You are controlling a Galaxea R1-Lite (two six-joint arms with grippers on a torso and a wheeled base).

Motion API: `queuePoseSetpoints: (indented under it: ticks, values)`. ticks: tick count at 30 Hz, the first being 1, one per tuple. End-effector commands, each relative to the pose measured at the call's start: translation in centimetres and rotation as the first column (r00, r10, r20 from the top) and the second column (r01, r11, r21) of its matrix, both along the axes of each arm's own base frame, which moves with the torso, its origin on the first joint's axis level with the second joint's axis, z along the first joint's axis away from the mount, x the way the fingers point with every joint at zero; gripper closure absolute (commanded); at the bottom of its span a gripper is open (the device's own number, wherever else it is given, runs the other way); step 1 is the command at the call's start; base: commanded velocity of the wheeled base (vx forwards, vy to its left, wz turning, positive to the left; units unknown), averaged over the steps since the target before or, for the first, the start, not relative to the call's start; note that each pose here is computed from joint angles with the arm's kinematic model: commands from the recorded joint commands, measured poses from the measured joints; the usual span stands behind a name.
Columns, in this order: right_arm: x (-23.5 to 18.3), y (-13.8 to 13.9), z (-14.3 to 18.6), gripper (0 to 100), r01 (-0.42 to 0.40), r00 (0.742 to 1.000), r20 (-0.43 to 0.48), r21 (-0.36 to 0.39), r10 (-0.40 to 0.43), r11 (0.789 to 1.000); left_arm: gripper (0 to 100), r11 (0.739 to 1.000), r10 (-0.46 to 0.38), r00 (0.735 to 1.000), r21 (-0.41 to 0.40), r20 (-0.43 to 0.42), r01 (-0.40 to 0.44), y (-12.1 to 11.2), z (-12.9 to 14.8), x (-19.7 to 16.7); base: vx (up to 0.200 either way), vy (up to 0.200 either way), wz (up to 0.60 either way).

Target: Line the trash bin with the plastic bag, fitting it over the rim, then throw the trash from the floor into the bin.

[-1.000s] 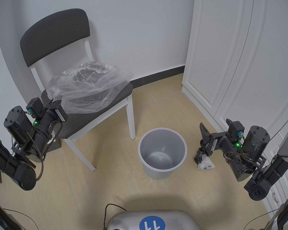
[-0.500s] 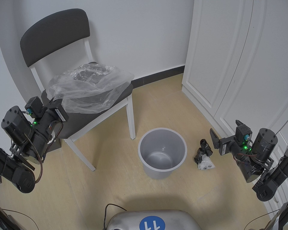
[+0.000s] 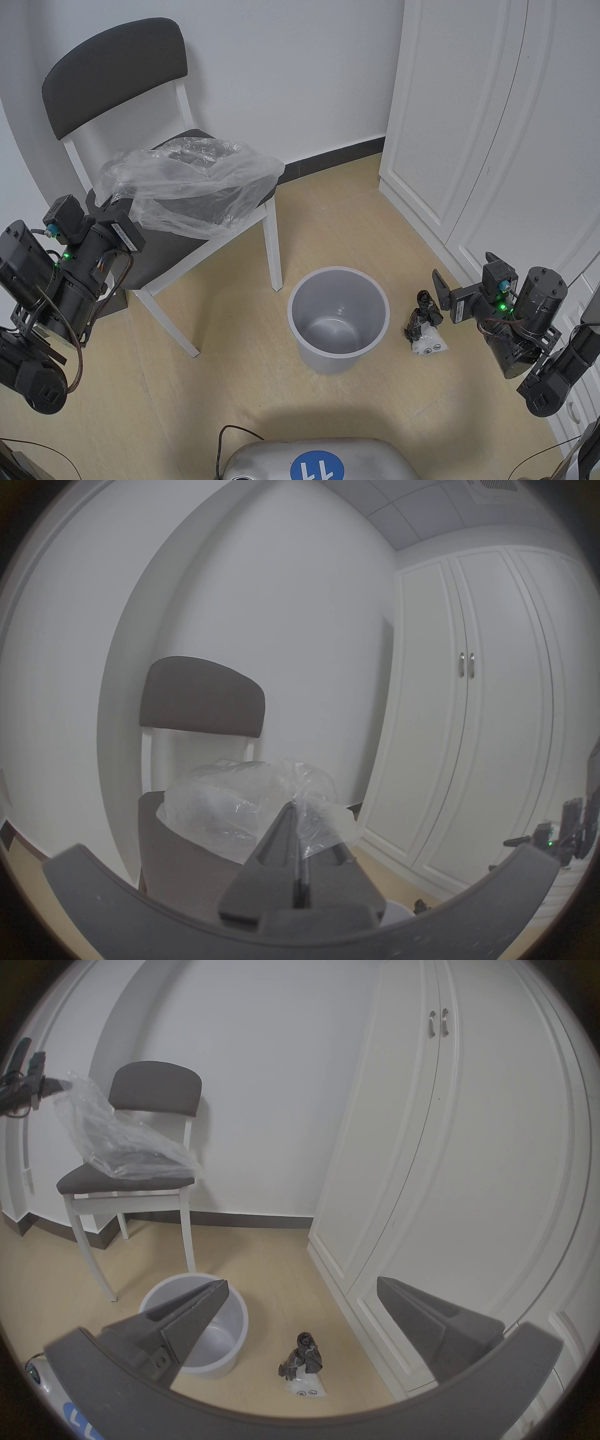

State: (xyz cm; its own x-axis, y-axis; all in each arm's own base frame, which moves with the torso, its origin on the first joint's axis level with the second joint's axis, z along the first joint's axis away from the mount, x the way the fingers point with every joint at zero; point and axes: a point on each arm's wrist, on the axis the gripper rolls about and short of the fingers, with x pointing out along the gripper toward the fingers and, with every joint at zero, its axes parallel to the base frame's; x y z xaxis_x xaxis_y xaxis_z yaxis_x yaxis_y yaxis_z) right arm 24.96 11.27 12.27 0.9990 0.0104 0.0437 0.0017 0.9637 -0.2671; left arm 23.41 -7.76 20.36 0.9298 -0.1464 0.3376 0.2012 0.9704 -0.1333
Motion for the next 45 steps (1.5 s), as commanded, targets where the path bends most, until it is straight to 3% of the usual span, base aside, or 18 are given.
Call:
queuePoseSetpoints:
  ticks: [1, 4, 9, 11, 15, 19, 22, 24, 25, 32, 39, 45]
  values:
    - [-0.2, 0.0, -0.6, 0, -0.015, 1.000, -0.017, -0.009, 0.015, 1.000, 100, 0.999, -0.033, 0.999, -0.011, 0.032, 0.033, -0.4, 0.8, -1.1, 0.000, 0.000, 0.00]
    - [0.0, 0.5, -0.8, 0, -0.062, 0.998, -0.019, 0.030, 0.063, 0.998, 100, 0.999, -0.049, 0.998, -0.014, 0.041, 0.050, -0.7, 1.1, -1.5, 0.000, 0.000, 0.00]
    - [-0.4, 1.7, -1.1, 0, -0.188, 0.981, -0.030, 0.114, 0.193, 0.976, 100, 0.998, -0.062, 0.997, -0.022, 0.046, 0.063, -1.3, 1.2, -1.8, 0.000, 0.000, 0.00]
    - [-0.4, 2.1, -1.1, 0, -0.200, 0.978, -0.027, 0.138, 0.206, 0.970, 100, 0.998, -0.058, 0.997, -0.029, 0.050, 0.060, -1.4, 1.3, -2.0, 0.000, 0.000, 0.00]
    - [0.6, 4.5, -1.5, 0, -0.243, 0.967, -0.011, 0.266, 0.255, 0.933, 100, 0.995, -0.084, 0.994, -0.043, 0.070, 0.087, -2.0, 2.0, -3.0, 0.000, 0.000, 0.00]
    - [1.3, 5.5, -2.2, 0, -0.249, 0.963, -0.019, 0.309, 0.267, 0.918, 100, 0.993, -0.100, 0.992, -0.053, 0.073, 0.104, -2.2, 2.8, -4.1, 0.000, 0.000, 0.00]
    - [1.8, 6.3, -2.0, 0, -0.262, 0.960, 0.005, 0.376, 0.280, 0.889, 100, 0.990, -0.125, 0.989, -0.056, 0.078, 0.129, -2.3, 3.3, -5.0, 0.000, 0.000, 0.00]
    - [1.9, 6.4, -1.9, 0, -0.263, 0.959, 0.008, 0.385, 0.282, 0.885, 100, 0.990, -0.128, 0.989, -0.056, 0.078, 0.132, -2.3, 3.4, -5.1, 0.000, 0.000, 0.00]
    - [2.0, 7.0, -1.6, 0, -0.279, 0.954, 0.027, 0.434, 0.297, 0.857, 100, 0.987, -0.139, 0.986, -0.061, 0.089, 0.145, -2.4, 3.7, -5.5, 0.000, 0.000, 0.00]
    - [2.0, 8.2, -1.5, 0, -0.276, 0.944, 0.000, 0.543, 0.329, 0.793, 100, 0.978, -0.185, 0.977, -0.079, 0.103, 0.194, -3.2, 4.2, -6.8, 0.000, 0.000, 0.00]
    - [1.4, 9.3, -2.5, 0, -0.262, 0.923, -0.079, 0.591, 0.378, 0.763, 100, 0.964, -0.240, 0.964, -0.089, 0.114, 0.251, -3.8, 4.7, -8.1, 0.000, 0.000, 0.00]
    - [1.6, 9.8, -4.0, 0, -0.247, 0.914, -0.123, 0.587, 0.386, 0.771, 100, 0.954, -0.275, 0.955, -0.088, 0.114, 0.285, -3.9, 4.8, -9.0, 0.000, 0.000, 0.00]
